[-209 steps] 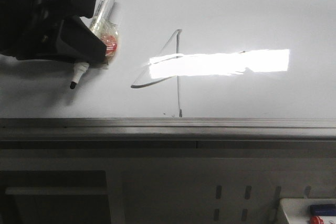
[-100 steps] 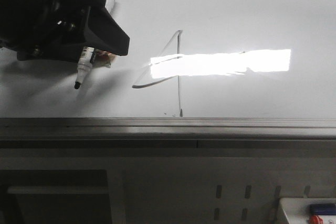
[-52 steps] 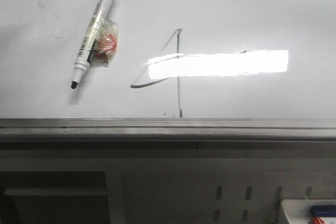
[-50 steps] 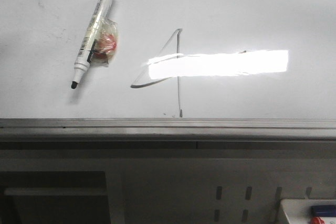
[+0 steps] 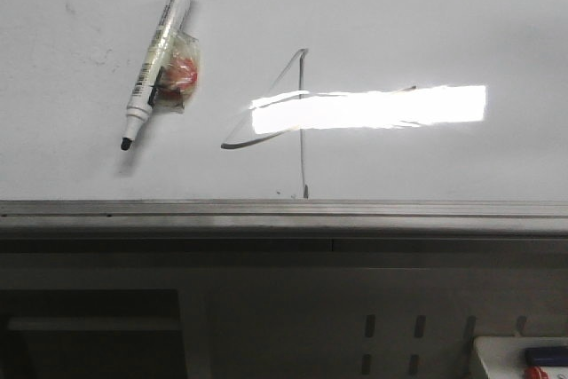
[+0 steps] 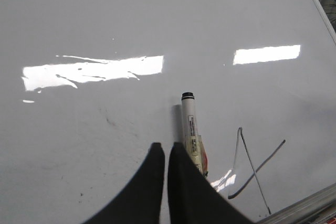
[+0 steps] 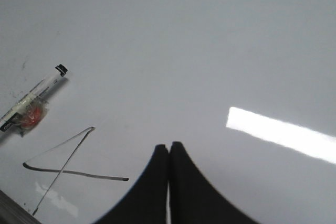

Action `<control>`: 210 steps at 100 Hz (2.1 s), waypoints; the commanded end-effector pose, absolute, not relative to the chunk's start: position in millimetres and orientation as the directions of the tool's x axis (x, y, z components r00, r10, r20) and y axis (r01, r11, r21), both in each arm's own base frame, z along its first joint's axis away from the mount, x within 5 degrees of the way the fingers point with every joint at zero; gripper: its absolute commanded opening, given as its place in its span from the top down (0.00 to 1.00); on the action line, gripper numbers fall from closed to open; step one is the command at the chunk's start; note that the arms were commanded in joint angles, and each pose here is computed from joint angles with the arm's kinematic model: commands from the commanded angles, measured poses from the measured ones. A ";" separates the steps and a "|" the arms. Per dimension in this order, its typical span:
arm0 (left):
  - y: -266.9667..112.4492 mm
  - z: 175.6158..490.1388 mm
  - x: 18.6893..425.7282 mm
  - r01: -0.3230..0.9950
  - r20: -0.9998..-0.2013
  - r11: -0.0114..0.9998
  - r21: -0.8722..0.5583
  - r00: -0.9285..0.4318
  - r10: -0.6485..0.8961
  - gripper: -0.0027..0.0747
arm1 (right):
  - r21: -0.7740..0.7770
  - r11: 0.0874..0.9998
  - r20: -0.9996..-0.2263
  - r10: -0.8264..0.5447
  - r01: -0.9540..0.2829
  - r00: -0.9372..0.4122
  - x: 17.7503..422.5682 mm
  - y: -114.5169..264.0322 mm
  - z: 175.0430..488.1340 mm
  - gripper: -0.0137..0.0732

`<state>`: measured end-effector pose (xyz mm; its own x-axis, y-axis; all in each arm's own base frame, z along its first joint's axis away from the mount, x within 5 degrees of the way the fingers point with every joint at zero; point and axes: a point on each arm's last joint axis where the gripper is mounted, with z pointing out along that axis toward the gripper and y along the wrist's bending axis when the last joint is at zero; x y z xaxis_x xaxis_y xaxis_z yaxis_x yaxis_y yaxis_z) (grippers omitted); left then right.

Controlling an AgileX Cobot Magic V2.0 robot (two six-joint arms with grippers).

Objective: Write number 4 on whiteboard

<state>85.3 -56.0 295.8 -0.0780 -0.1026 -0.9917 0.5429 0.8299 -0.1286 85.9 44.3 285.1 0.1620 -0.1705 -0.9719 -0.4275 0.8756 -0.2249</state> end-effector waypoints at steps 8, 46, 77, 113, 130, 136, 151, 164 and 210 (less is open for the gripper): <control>-55.8 297.7 86.6 0.535 -0.991 0.835 -0.131 -0.076 -0.107 0.99 | -0.216 0.905 -0.965 -0.142 -0.366 0.220 87.6 39.8 299.0 0.92; -55.4 295.7 87.0 0.529 -0.992 0.839 -0.124 -0.075 -0.099 0.99 | -0.216 0.905 -0.965 -0.142 -0.366 0.220 87.6 39.8 299.0 0.92; -20.6 271.0 62.4 0.310 -0.980 0.941 0.133 0.182 0.078 0.99 | -0.216 0.905 -0.965 -0.142 -0.366 0.220 87.6 39.8 299.0 0.92; -5.2 198.9 57.6 0.085 -0.997 0.994 0.066 0.033 0.063 0.99 | -0.216 0.905 -0.965 -0.142 -0.366 0.220 87.6 39.8 299.0 0.92; -0.9 180.9 56.6 0.029 -0.976 0.990 0.139 -0.164 0.142 0.99 | -0.216 0.905 -0.965 -0.142 -0.366 0.220 87.6 39.8 299.0 0.92; 0.8 175.4 55.2 0.015 -0.960 0.986 0.164 -0.226 0.163 0.99 | -0.216 0.905 -0.965 -0.142 -0.366 0.220 87.6 39.8 299.0 0.92; 4.7 174.2 53.2 -0.037 -0.951 0.976 0.214 -0.236 0.200 0.99 | -0.216 0.905 -0.965 -0.142 -0.366 0.220 87.6 39.8 299.0 0.92; 5.3 174.3 53.3 -0.047 -0.951 0.976 0.214 -0.238 0.197 0.99 | -0.216 0.905 -0.965 -0.142 -0.366 0.220 87.6 39.8 299.0 0.92; 5.3 174.3 53.3 -0.047 -0.951 0.976 0.214 -0.238 0.197 0.99 | -0.217 0.906 -0.965 -0.143 -0.364 0.219 85.5 38.2 293.4 0.92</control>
<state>52.9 5.0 181.1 -0.2678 0.2038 -0.9417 -0.0341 0.9748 0.2207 85.3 43.3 283.0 0.1631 -0.1678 -0.9722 -0.4223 0.8787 -0.2225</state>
